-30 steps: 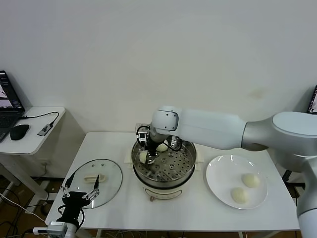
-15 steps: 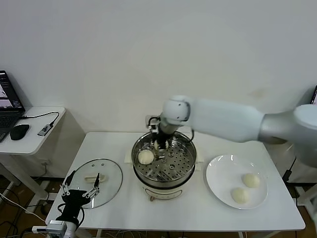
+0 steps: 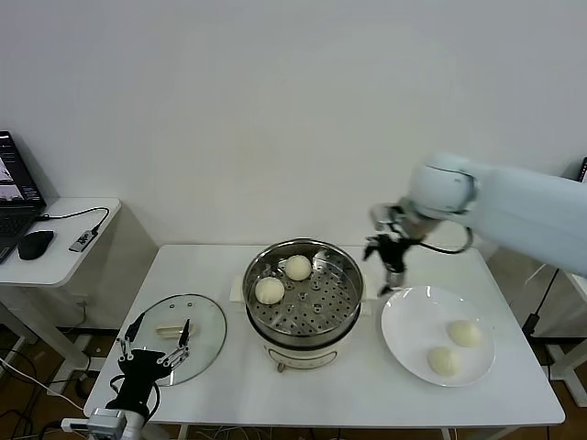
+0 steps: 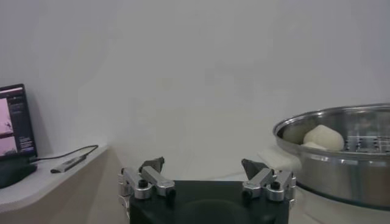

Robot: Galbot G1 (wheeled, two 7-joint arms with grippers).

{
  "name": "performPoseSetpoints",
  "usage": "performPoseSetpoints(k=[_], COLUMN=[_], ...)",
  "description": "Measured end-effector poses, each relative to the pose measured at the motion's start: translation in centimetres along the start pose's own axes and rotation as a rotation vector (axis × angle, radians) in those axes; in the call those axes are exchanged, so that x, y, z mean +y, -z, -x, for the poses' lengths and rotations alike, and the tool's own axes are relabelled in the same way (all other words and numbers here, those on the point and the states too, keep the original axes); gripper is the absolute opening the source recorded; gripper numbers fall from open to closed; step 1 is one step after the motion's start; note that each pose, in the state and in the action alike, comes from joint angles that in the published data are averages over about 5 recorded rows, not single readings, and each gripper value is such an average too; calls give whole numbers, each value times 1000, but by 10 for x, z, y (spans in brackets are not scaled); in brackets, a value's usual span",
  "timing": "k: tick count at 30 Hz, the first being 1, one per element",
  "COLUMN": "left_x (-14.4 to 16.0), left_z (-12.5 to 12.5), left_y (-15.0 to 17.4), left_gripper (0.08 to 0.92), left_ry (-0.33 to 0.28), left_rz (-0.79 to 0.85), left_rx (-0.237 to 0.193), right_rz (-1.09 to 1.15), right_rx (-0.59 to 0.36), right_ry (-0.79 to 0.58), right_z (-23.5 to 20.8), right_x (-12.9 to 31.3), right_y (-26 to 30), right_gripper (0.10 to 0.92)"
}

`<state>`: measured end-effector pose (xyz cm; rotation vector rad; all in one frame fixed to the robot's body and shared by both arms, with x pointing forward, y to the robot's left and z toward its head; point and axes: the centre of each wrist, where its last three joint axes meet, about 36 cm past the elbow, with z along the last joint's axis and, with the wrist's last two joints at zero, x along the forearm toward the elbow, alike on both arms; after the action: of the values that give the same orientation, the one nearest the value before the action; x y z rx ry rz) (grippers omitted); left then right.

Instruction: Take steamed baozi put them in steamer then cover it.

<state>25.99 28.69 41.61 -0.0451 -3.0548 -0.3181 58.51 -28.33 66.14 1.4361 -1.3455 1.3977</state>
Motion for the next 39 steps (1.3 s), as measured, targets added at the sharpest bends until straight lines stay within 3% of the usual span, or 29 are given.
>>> performPoseSetpoints(k=[16,39], left_x=[-7,-7], left_z=[-7,-11], left_y=[-2,-2], left_gripper=[823,823], left_ry=[8,19], left_rz=[-1,4], left_rx=[15,21], right_rz=[75,89], right_rx=[88,132], right_ry=[26,36], right_z=[58,146], right_x=[86,126], right_y=[-101,-125], right_gripper=[823,823])
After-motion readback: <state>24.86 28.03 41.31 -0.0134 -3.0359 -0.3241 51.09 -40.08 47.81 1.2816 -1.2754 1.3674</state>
